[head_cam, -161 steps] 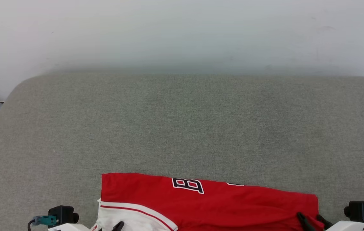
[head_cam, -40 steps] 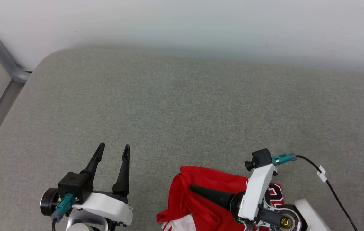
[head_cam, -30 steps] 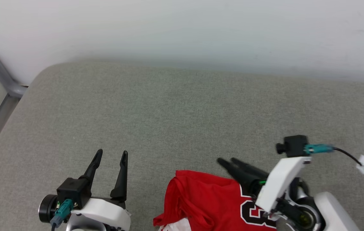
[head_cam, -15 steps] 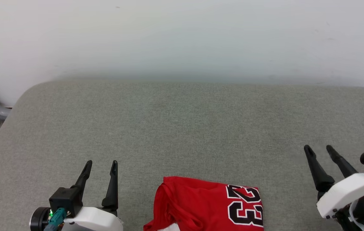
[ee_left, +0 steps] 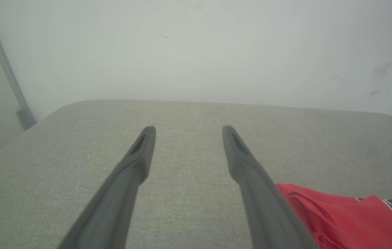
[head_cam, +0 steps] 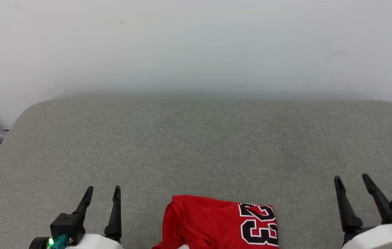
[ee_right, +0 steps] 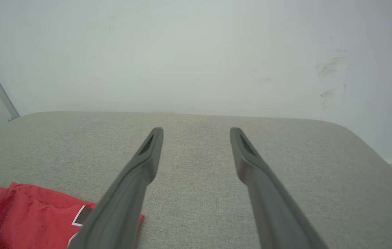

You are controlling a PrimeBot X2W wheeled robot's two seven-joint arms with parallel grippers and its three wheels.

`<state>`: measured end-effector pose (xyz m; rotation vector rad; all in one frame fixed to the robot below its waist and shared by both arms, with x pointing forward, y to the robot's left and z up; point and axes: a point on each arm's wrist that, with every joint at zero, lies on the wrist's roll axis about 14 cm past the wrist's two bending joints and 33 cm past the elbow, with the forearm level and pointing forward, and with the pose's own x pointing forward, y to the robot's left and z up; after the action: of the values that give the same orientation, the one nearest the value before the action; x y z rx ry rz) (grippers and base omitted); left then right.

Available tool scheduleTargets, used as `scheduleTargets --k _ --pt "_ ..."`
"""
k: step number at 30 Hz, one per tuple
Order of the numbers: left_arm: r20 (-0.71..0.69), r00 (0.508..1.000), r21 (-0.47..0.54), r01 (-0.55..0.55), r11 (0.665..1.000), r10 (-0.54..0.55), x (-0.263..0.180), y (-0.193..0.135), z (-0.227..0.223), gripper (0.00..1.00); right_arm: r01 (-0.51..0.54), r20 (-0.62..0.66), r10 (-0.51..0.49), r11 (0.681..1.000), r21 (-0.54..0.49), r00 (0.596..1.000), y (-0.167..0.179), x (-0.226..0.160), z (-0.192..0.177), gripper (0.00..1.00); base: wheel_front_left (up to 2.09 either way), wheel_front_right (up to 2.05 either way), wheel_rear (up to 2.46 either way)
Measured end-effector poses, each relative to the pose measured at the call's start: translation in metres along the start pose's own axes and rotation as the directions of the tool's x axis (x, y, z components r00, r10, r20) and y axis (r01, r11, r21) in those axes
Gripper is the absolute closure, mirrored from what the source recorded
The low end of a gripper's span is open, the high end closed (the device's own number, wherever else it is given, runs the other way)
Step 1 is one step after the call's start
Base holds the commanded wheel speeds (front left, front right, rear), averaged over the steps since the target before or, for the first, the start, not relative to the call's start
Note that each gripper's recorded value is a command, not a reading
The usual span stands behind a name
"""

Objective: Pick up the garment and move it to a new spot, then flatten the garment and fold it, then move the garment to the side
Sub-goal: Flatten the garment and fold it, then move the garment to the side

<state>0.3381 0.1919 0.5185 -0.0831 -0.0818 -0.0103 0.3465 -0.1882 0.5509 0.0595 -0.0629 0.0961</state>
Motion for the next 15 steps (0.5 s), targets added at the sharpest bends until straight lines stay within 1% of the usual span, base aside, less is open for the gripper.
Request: scheduleTargets --k 6,15 --pt "-0.007 1.000 0.008 -0.002 1.000 0.002 -0.007 0.000 -0.003 0.00 0.002 -0.020 -0.002 1.000 0.013 1.000 0.006 -0.014 -0.008 0.00 0.00 0.00 0.00" --pt "-0.015 1.000 0.023 0.010 1.000 -0.010 -0.008 -0.001 -0.005 0.00 0.017 -0.022 -0.016 0.999 0.032 1.000 0.005 -0.020 -0.006 0.00 0.00 0.00 0.00"
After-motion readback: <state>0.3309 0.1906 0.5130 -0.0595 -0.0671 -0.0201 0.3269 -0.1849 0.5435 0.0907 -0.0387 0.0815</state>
